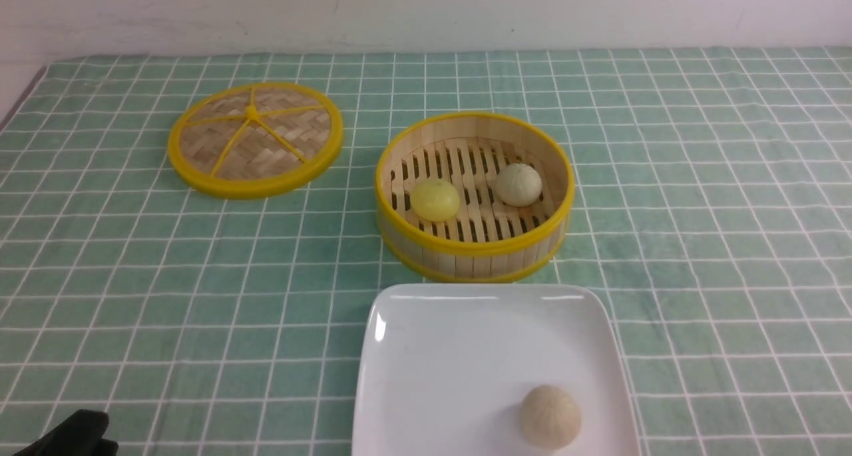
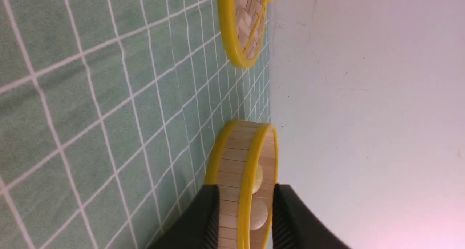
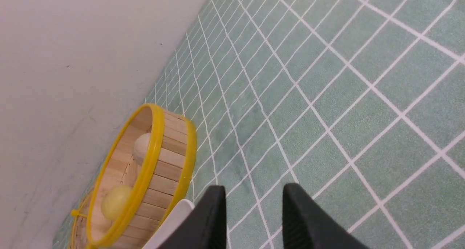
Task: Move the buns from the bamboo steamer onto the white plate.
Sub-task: 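Reach toward a bun in the bamboo steamer with the right gripper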
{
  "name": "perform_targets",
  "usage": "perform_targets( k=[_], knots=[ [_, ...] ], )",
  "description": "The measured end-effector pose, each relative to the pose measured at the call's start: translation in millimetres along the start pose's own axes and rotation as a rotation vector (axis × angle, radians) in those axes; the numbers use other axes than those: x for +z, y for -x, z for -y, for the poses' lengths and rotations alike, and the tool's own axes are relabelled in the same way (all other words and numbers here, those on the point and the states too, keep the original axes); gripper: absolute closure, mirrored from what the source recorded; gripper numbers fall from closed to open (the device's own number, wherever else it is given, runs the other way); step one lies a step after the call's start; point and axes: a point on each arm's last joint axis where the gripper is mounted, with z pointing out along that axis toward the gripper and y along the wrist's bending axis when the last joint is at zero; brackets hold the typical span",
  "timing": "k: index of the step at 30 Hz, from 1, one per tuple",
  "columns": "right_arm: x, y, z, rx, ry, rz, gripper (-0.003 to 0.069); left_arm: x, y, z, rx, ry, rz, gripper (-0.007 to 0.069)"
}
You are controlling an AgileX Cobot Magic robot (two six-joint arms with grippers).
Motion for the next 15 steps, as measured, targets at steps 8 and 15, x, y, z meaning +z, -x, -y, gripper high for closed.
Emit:
perform_targets(
  k=[8, 15],
  knots=[
    [0.0, -0.2, -0.1, -0.023, 0.001, -0.002, 0.0431, 0.0, 2.6, 1.3, 0.071, -0.013, 0.029, 0.0385],
    [-17.9, 26.3, -41.8, -0.232, 0.138, 0.124, 0.0592, -24.1, 0.1, 65.0, 0.34, -0.205, 0.058, 0.0404]
  ],
)
